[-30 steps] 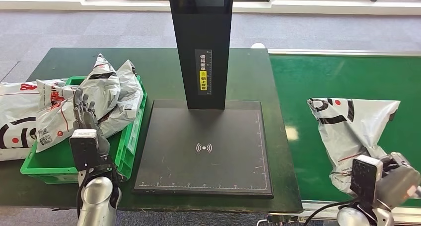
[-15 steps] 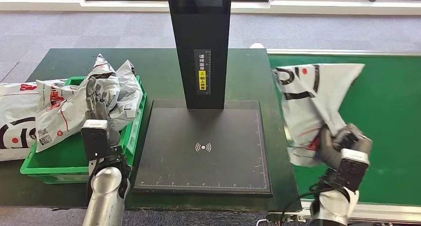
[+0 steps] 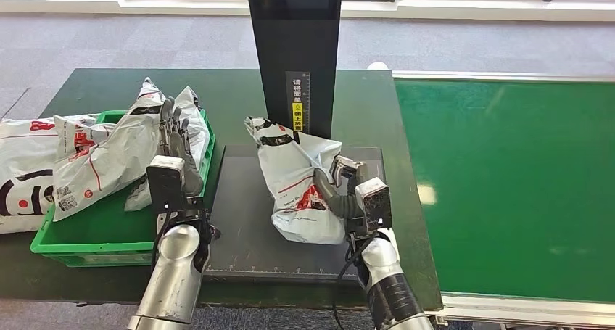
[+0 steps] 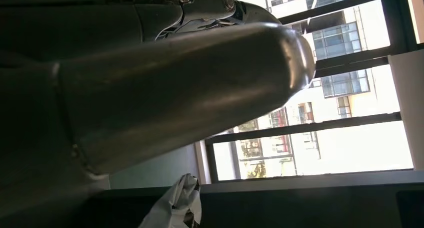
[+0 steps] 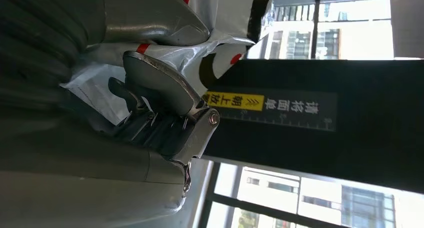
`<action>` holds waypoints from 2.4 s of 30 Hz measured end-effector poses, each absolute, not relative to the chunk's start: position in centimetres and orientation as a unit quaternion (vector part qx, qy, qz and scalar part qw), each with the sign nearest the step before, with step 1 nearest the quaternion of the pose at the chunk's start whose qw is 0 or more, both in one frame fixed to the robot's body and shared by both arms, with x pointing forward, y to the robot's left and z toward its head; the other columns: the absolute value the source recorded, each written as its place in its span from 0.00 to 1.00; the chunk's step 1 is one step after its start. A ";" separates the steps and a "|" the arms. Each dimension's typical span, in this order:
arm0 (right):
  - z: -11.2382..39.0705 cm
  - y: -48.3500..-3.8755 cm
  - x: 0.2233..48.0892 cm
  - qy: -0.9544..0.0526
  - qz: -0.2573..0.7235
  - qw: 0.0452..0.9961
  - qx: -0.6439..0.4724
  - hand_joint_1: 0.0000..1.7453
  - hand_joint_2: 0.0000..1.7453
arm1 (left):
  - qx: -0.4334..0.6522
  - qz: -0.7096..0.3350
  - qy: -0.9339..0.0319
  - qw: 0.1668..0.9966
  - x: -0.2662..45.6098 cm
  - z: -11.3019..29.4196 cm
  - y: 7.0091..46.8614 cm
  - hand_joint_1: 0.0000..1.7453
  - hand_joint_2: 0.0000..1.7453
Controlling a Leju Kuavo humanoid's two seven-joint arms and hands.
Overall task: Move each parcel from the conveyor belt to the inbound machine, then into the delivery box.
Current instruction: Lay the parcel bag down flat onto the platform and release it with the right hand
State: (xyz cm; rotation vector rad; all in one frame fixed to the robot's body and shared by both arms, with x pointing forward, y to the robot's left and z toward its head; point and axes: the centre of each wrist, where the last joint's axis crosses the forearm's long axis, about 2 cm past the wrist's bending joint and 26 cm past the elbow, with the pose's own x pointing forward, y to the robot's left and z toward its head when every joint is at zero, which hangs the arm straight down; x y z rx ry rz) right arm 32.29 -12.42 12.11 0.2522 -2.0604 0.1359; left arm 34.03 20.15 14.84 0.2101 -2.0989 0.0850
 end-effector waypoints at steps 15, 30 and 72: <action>10.5 -9.6 32.2 -0.754 0.264 0.600 0.035 0.00 1.00 | 0.072 0.098 -0.875 0.468 32.5 15.5 21.0 0.00 0.00; 12.9 -12.3 31.3 -0.818 0.232 0.524 -0.055 0.00 1.00 | 0.006 0.063 -0.878 0.474 30.9 15.0 21.2 0.00 0.00; 15.9 -14.7 31.6 -0.823 0.252 0.476 -0.181 0.00 0.00 | 0.098 -0.293 -0.840 0.446 30.0 14.3 17.4 0.00 1.00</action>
